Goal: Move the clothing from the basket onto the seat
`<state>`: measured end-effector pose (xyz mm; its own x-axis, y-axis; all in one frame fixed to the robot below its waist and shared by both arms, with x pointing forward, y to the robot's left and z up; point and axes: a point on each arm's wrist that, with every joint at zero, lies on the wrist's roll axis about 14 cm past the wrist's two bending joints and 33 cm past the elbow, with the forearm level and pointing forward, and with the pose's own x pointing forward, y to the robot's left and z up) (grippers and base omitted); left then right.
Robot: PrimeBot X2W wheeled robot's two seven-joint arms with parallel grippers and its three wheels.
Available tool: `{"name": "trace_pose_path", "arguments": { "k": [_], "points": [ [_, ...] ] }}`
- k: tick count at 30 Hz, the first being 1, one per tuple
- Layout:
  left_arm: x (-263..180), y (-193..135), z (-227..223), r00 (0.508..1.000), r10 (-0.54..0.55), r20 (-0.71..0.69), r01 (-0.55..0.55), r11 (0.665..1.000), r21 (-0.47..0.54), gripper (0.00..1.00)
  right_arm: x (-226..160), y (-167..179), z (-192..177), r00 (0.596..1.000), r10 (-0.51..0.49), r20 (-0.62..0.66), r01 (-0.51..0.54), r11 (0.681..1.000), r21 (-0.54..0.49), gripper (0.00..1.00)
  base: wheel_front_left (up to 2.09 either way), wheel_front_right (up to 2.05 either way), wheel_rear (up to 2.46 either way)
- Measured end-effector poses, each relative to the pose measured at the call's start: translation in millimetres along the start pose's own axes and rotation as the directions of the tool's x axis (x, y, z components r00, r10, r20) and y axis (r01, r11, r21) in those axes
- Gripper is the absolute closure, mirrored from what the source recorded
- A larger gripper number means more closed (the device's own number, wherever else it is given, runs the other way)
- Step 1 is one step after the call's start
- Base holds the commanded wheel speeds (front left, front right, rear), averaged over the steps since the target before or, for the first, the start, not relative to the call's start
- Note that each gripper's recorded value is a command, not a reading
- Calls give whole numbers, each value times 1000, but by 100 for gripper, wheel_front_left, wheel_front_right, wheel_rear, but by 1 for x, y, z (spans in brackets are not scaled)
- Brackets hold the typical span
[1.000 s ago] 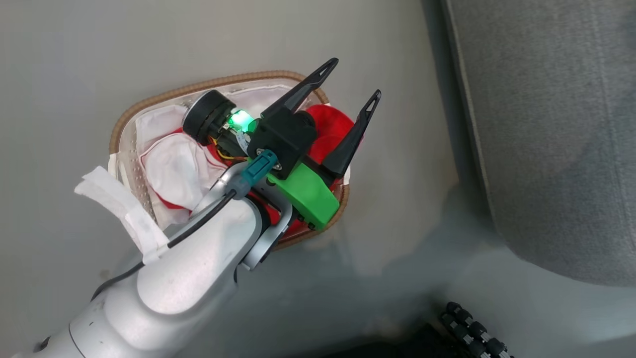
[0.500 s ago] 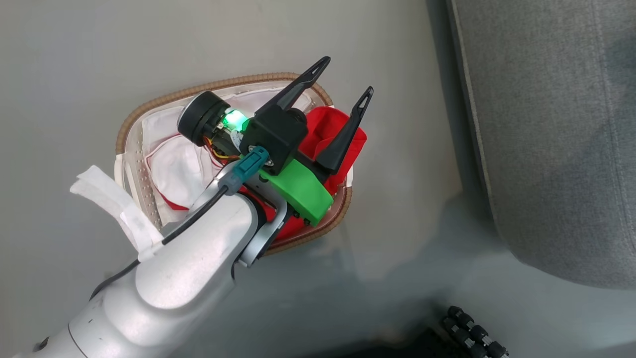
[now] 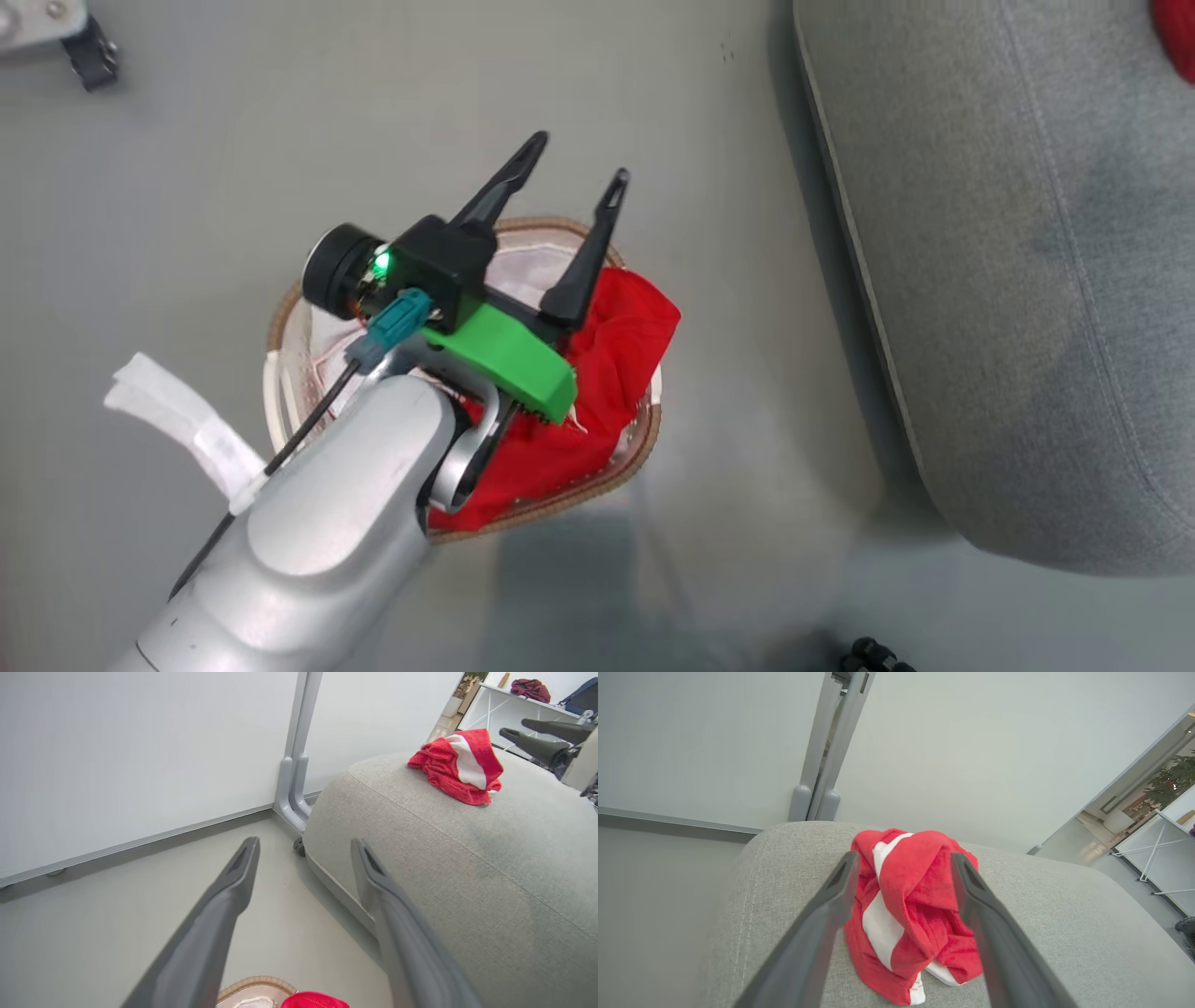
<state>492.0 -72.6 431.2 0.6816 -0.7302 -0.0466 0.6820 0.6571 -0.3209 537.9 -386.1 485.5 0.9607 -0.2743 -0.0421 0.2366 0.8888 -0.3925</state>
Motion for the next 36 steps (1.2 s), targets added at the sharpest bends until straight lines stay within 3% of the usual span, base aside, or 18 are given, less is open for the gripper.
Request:
{"name": "trace_pose_path", "arguments": {
  "k": [4,11,19,27,36],
  "points": [
    [-19,14,8,995,93,20,-93,996,-4,0,-10,13,28,997,29,72,-32,999,34,0,0,0,0],
    [-66,39,28,960,272,60,-273,962,0,0,-37,67,73,974,127,186,-154,978,141,0,0,0,0],
    [-142,64,57,862,479,165,-483,875,-17,0,-87,128,98,942,218,256,-283,924,258,0,0,0,0],
    [-217,79,58,744,638,202,-643,765,-48,0,-137,153,102,920,266,287,-353,882,312,0,0,0,0],
    [-260,69,45,686,699,202,-700,710,-82,0,-186,162,92,909,300,288,-400,822,406,0,0,0,0]
  ]
}}
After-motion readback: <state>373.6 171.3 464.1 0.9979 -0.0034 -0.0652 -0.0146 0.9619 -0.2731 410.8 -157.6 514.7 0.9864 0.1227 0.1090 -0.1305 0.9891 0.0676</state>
